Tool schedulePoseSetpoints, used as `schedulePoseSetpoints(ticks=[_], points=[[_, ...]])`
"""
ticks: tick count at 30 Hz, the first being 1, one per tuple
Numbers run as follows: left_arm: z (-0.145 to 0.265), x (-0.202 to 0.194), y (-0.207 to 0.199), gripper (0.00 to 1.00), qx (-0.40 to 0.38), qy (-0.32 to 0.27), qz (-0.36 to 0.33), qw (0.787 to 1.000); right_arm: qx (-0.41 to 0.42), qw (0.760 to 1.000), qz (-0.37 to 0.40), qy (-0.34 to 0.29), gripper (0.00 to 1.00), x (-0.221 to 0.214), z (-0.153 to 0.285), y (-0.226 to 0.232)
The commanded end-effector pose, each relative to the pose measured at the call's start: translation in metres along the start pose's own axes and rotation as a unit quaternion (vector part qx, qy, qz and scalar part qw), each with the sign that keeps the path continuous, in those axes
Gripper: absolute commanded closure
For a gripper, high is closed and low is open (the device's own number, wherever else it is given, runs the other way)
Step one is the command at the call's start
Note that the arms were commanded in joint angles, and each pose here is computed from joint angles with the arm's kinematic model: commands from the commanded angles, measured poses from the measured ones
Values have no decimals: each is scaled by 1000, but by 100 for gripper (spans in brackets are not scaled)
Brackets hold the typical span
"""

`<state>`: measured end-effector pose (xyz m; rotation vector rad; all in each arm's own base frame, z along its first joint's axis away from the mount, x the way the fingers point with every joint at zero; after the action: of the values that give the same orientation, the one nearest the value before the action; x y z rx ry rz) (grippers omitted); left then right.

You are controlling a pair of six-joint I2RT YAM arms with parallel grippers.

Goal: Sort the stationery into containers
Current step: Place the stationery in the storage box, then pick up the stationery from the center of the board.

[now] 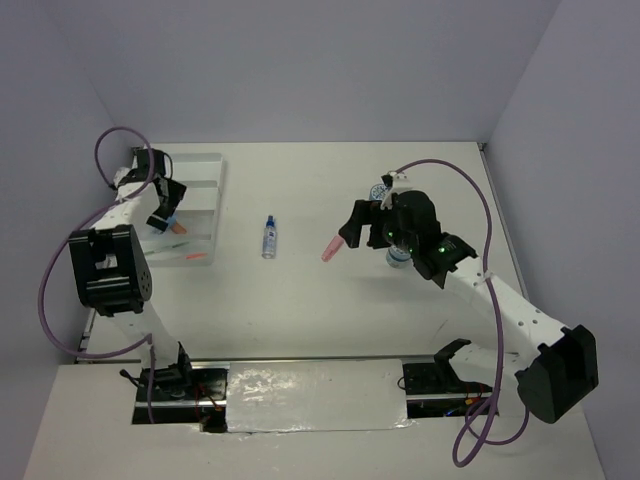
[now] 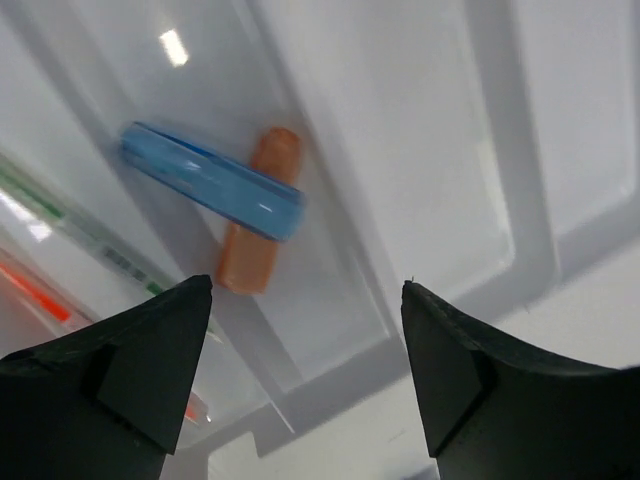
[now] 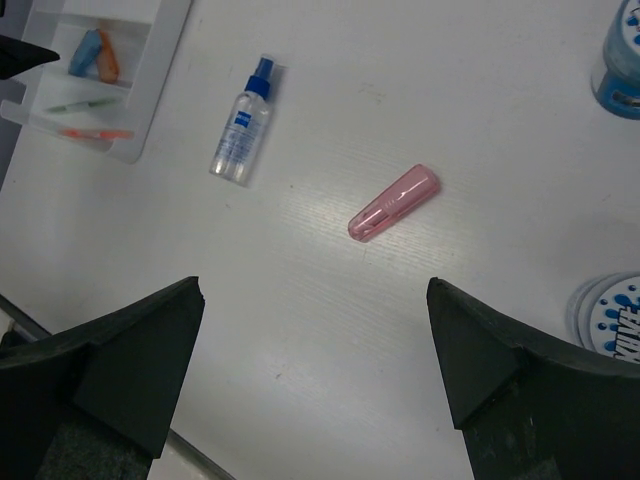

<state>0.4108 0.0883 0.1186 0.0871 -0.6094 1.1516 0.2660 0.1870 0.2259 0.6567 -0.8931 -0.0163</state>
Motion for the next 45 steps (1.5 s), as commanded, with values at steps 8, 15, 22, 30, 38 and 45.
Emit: schedulePoseSetpoints(ticks=[8, 15, 22, 30, 38, 45], points=[[182, -218, -161, 7, -409, -15, -434, 803, -113, 978, -19, -176, 0, 74, 79, -6], [207, -353, -148, 8, -458, -8, -615, 642, -107, 973, 2, -202, 0, 82, 130, 0], [181, -369, -148, 10, -425, -8, -639, 641, -58, 979, 20, -193, 0, 72, 137, 9], [146, -392, -147, 24, -395, 11, -672, 626, -43, 982, 29, -180, 0, 69, 130, 12], [124, -403, -134, 34, -373, 31, -682, 629, -35, 983, 30, -179, 0, 68, 130, 14], [134, -387, -128, 98, -360, 21, -680, 639, -33, 982, 30, -182, 0, 69, 129, 15]])
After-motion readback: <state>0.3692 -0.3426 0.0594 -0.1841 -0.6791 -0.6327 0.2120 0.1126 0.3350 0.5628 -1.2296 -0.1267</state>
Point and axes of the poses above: each gripper's point midway between its finger pads, its own z axis back along the fingers, its own y axis along the line the jaws close on, x = y × z, the point moved 4 cm from there along z, back along the fingers, and after that the axes turned 9 degrees about -z, right-handed, at the moved point
